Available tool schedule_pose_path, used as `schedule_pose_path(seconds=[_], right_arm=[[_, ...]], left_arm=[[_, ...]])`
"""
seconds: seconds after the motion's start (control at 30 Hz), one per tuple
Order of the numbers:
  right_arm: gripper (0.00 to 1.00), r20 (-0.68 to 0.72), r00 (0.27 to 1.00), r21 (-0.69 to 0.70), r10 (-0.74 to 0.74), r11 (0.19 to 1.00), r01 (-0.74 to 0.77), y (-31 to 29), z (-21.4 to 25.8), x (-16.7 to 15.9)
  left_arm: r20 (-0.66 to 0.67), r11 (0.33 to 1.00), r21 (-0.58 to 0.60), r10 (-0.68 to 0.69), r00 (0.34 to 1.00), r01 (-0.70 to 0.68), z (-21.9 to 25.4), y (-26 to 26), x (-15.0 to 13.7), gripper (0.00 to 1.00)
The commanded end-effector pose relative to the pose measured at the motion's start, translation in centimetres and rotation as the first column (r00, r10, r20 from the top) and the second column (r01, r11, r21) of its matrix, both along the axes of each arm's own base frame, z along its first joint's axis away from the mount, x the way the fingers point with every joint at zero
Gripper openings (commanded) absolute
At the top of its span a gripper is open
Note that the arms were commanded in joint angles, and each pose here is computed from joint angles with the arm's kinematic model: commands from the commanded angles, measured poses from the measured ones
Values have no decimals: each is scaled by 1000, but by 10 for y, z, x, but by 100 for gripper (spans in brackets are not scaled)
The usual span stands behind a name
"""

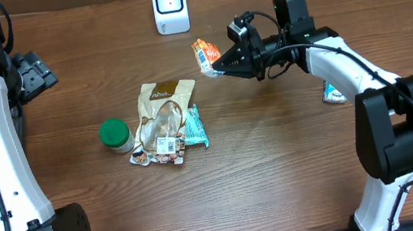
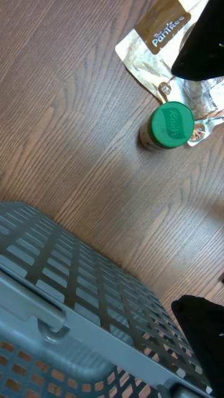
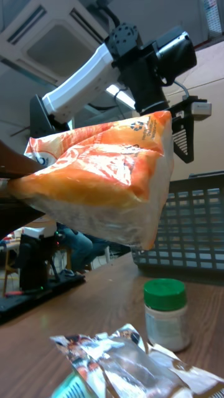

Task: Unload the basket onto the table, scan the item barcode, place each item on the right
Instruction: 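Regrasp the orange packet with the right gripper and lift it, then hold the orange packet up in front of the barcode scanner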

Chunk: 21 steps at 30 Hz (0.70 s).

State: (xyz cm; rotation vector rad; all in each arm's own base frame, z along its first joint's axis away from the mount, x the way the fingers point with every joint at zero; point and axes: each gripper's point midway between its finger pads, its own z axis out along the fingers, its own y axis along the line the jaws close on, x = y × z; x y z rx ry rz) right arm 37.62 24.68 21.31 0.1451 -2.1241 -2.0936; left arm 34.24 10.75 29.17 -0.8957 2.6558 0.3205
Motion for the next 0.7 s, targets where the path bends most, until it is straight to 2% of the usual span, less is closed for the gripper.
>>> schedule_pose_path(seconds=[0.0,0.2,0.3,0.37,0.5,0.57,0.67], right_arm=[[4,30,999,29,23,999,-24,-2,41,-10],[4,89,996,33,29,999,-32,3,48,-14],[4,140,990,-7,2,1000,-1,14,38,-12],[4,146,989,-80,-37,996,49,23,23,-8],[4,118,986,-342,-117,928,151,35,-30,-8],[4,125,983,-497,-135,849,180,32,-60,-14],[4,134,981,-652,-139,733,193,21,-88,-22]], left_arm=[[-3,1000,17,-12,1000,12,2,1,-1,99],[-3,1000,16,-12,1000,12,2,1,-1,100],[-3,1000,16,-12,1000,12,2,1,-1,100],[-3,1000,16,-12,1000,12,2,1,-1,100],[-3,1000,17,-12,1000,12,2,1,-1,100],[-3,1000,17,-12,1000,12,2,1,-1,100],[-3,1000,17,-12,1000,12,2,1,-1,100]])
